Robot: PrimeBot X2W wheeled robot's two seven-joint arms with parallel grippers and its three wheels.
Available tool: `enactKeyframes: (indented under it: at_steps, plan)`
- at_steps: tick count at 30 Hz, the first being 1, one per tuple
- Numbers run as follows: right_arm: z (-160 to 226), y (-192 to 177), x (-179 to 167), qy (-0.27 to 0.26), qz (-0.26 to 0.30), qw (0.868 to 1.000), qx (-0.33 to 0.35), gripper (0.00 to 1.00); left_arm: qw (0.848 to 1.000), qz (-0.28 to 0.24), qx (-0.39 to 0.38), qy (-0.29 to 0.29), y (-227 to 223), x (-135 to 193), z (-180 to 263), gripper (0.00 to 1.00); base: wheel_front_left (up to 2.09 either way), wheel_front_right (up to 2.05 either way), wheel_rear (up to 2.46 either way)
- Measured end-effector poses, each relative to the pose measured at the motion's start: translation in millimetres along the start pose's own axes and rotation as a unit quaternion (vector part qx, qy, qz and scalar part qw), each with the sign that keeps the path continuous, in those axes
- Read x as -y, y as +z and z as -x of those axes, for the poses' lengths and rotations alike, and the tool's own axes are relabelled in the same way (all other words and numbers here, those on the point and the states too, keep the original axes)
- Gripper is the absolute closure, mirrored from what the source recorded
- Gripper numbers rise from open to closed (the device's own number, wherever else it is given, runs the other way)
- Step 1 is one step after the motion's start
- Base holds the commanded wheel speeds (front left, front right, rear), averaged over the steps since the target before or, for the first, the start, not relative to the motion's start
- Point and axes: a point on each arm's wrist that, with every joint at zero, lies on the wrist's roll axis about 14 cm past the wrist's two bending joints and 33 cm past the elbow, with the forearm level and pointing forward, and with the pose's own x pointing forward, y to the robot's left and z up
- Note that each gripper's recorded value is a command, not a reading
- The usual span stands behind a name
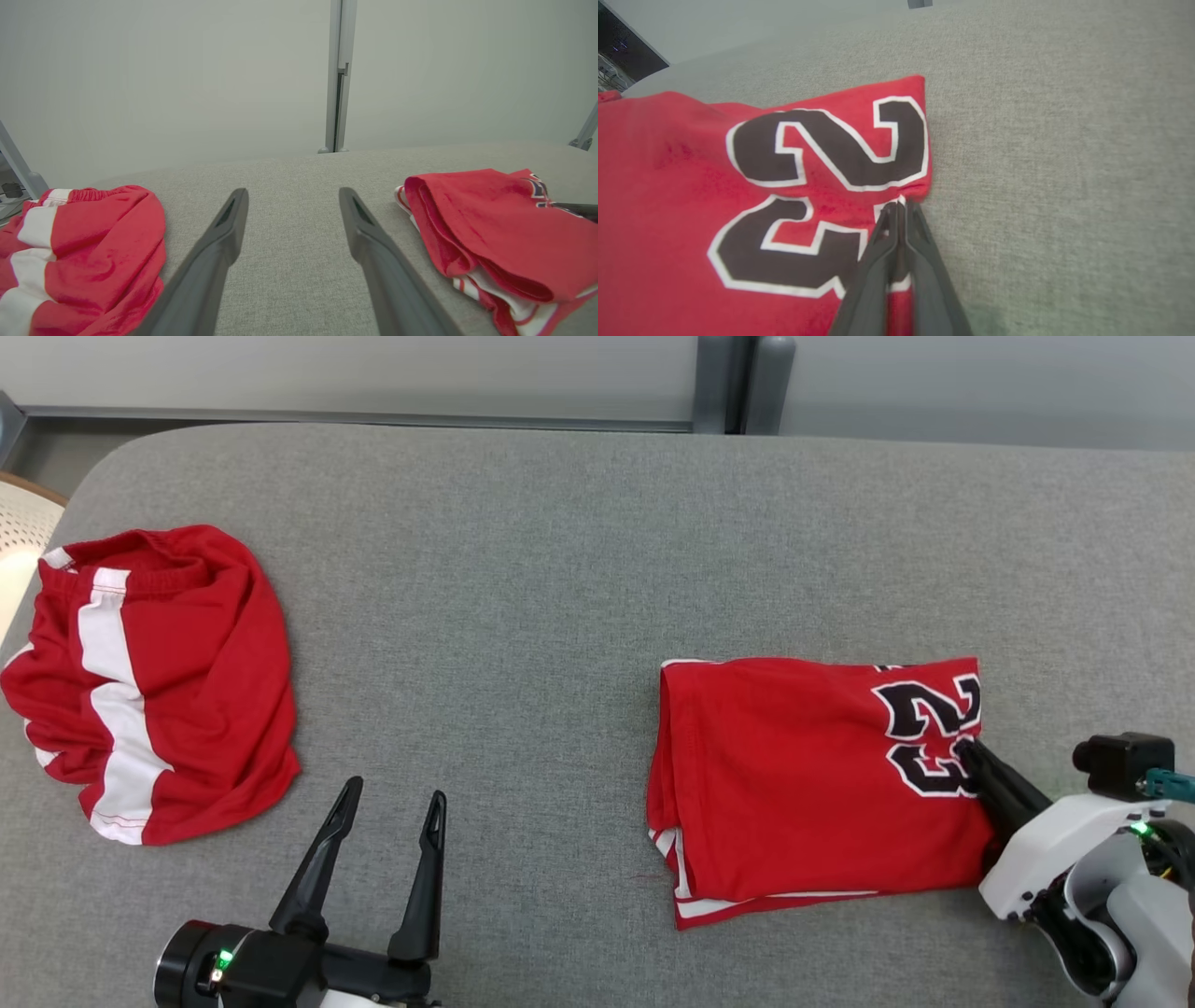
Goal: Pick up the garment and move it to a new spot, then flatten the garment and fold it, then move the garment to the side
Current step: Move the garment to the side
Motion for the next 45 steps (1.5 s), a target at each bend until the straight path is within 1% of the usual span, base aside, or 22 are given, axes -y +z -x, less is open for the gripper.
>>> enactKeyframes:
  at_steps: [2, 4, 10, 16, 22, 30, 34, 38, 39, 40, 41, 43, 44, 45]
  plan:
    - [-3, 7, 2, 0.0, 0.003, 1.0, 0.016, 1.0, 1.0, 0.0, -0.002, 0.0, -2, 0, -2, 0.0, 0.0, 0.0, 0.0]
    - [-6, 22, 7, -0.003, 0.009, 0.999, 0.042, 1.0, 1.0, -0.001, -0.002, -0.001, -2, 0, -6, 0.0, 0.0, 0.0, 0.0]
    - [-17, 64, 39, -0.038, 0.033, 0.995, 0.086, 1.0, 1.0, 0.002, -0.004, -0.02, -6, 7, -21, 0.0, 0.0, 0.0, 0.0]
    - [-24, 102, 97, -0.102, 0.074, 0.987, 0.102, 1.0, 0.999, 0.0, -0.004, -0.041, -12, 14, -42, 0.0, 0.0, 0.0, 0.0]
    - [-10, 130, 181, -0.194, 0.119, 0.969, 0.097, 1.0, 0.998, 0.002, 0.008, -0.06, -15, 18, -72, 0.0, 0.0, 0.0, 0.0]
    - [8, 138, 252, -0.27, 0.158, 0.947, 0.072, 1.0, 0.996, 0.006, 0.001, -0.087, -37, 29, -103, 0.0, 0.0, 0.0, 0.0]
    - [24, 142, 277, -0.303, 0.177, 0.934, 0.063, 1.0, 0.995, 0.007, -0.006, -0.104, -48, 36, -111, 0.0, 0.0, 0.0, 0.0]
    - [41, 159, 294, -0.333, 0.2, 0.919, 0.065, 1.0, 0.993, 0.007, -0.006, -0.115, -52, 40, -116, 0.0, 0.0, 0.0, 0.0]
    - [44, 163, 296, -0.339, 0.204, 0.916, 0.066, 1.0, 0.993, 0.006, -0.008, -0.117, -54, 40, -116, 0.0, 0.0, 0.0, 0.0]
    - [44, 163, 296, -0.339, 0.204, 0.916, 0.066, 1.0, 0.993, 0.006, -0.008, -0.117, -54, 40, -116, 0.0, 0.0, 0.0, 0.0]
    - [46, 166, 297, -0.343, 0.22, 0.912, 0.054, 1.0, 0.993, 0.004, -0.01, -0.121, -55, 40, -117, 0.0, 0.0, 0.0, 0.0]
    - [46, 172, 296, -0.348, 0.223, 0.909, 0.056, 1.0, 0.992, 0.004, -0.008, -0.124, -55, 41, -118, 0.0, 0.0, 0.0, 0.0]
    - [46, 176, 295, -0.352, 0.235, 0.905, 0.052, 1.0, 0.992, 0.005, -0.01, -0.124, -57, 41, -118, 0.0, 0.0, 0.0, 0.0]
    - [46, 176, 295, -0.352, 0.235, 0.905, 0.052, 1.0, 0.992, 0.005, -0.01, -0.124, -57, 41, -118, 0.0, 0.0, 0.0, 0.0]
